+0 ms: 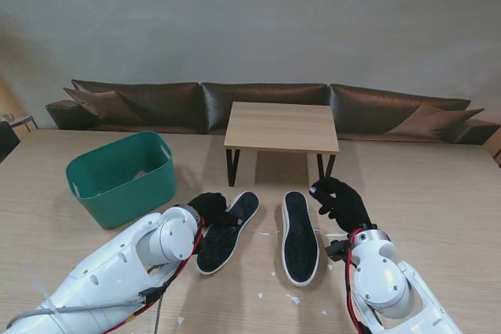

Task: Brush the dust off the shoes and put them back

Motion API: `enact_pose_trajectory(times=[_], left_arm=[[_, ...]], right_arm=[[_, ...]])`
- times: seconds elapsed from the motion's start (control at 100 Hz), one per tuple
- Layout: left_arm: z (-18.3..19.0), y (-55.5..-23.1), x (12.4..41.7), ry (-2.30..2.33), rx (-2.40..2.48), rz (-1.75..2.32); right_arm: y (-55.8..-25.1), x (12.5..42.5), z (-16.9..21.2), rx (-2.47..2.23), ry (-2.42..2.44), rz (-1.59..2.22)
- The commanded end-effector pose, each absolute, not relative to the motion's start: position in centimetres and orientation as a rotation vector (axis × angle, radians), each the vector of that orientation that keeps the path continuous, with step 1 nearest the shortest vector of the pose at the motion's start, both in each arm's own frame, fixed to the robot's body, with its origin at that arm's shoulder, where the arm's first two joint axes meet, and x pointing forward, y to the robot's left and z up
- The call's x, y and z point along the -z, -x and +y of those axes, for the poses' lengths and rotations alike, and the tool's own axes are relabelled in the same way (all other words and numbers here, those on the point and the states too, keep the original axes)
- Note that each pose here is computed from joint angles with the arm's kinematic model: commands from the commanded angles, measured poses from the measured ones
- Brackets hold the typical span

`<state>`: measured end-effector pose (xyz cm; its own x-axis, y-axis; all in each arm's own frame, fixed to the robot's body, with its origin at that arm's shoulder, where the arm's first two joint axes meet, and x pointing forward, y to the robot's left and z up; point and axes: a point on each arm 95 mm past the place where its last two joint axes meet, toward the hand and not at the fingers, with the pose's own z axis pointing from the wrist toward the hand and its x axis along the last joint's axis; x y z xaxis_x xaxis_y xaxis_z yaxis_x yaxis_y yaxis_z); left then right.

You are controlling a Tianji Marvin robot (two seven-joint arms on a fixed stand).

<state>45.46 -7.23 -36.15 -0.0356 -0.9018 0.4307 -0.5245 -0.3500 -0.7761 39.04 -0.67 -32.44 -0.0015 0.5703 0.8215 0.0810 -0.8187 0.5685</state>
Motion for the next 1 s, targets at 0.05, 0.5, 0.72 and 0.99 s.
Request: enact_pose_trajectory(times=[0.05, 0.5, 0.72, 0.99], left_arm=[[-8.4, -44.5, 37.2, 1.905, 1.313, 1.562], [-6.6, -43.1, 36.6, 1.864, 1.471, 1.465], [-5.0, -42.0, 34.7, 1.798, 1.617, 1.430], [-4.6, -41.3, 32.5, 1.621, 1.898, 1.351]], right_arm=[[-38.7, 32.5, -0.3, -1.883, -1.937, 0.692], [-38.8, 32.5, -0.2, -1.889, -1.930, 0.692], [-38.3, 31.9, 0.6, -1.932, -1.893, 0.686], [-38.2, 30.1, 2.6, -1.987, -1.829, 0.731]])
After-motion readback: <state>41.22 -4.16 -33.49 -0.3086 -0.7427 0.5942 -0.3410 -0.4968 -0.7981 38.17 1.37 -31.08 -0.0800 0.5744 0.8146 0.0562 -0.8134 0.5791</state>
